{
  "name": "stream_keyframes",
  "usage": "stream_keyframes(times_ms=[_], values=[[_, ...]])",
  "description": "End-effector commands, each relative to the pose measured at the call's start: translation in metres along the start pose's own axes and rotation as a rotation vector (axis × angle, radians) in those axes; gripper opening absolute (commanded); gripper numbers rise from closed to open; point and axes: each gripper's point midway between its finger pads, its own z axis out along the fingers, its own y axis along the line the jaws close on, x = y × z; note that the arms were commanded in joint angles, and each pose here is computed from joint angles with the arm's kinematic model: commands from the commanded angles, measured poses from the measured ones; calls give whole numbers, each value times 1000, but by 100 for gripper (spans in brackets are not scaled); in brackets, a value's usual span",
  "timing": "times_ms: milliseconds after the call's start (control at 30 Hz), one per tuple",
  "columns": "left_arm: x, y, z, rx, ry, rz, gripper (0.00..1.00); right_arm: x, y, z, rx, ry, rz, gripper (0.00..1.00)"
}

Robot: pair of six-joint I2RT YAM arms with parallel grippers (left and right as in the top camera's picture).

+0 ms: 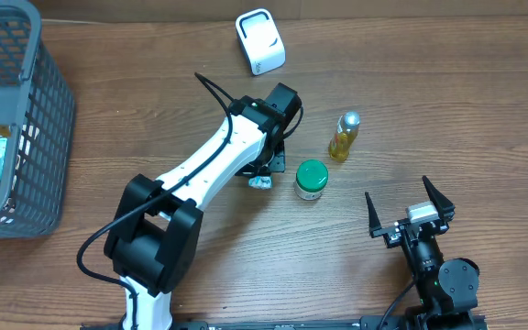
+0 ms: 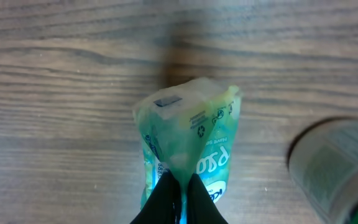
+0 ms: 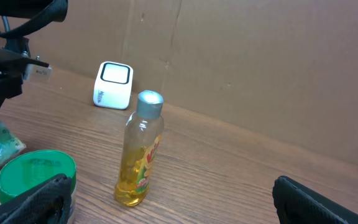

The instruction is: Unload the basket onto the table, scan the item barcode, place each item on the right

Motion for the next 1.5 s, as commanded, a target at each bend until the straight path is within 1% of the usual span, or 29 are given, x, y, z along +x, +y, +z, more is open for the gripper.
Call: stream_keyframes(times_ms=[0, 300, 433, 533, 567, 600, 667, 733, 833, 900, 933, 1000, 1100, 1267, 1367, 1467], values=[[-7, 7, -5, 25, -21, -63, 4, 3, 1, 0, -2, 0, 4, 100], [-13, 12, 7, 50, -34, -96, 5, 3, 1, 0, -2, 0, 5, 100], [-13, 12, 7, 63, -23, -99, 23, 3, 1, 0, -2, 0, 4, 100], [-15, 13, 8, 65, -29, -84, 41, 3, 1, 0, -2, 0, 4, 100], [-18, 14, 7, 69, -35, -67, 50, 3, 1, 0, -2, 1, 4, 100], [-20, 16, 7, 72, -38, -42, 53, 3, 1, 0, -2, 0, 5, 100], [-23, 20, 7, 87, -33, -3, 54, 3, 1, 0, -2, 0, 4, 100], [-25, 24, 7, 129, -8, 3, 54, 3, 1, 0, -2, 0, 5, 100], [-23, 31, 6, 203, 50, -50, 53, 3, 1, 0, -2, 0, 4, 100], [-22, 37, 6, 226, 76, -76, 52, 3, 1, 0, -2, 0, 5, 100], [-22, 40, 6, 222, 81, -83, 51, 3, 1, 0, -2, 0, 5, 100], [-21, 43, 7, 218, 86, -67, 46, 3, 1, 0, -2, 0, 4, 100], [-18, 44, 9, 215, 94, -45, 41, 3, 1, 0, -2, 0, 4, 100], [-9, 47, 17, 207, 118, -47, 41, 3, 1, 0, -2, 0, 4, 100], [-6, 48, 23, 207, 119, -48, 38, 3, 1, 0, -2, 1, 4, 100], [-6, 40, 26, 255, 116, -36, 37, 3, 1, 0, -2, 0, 4, 100]])
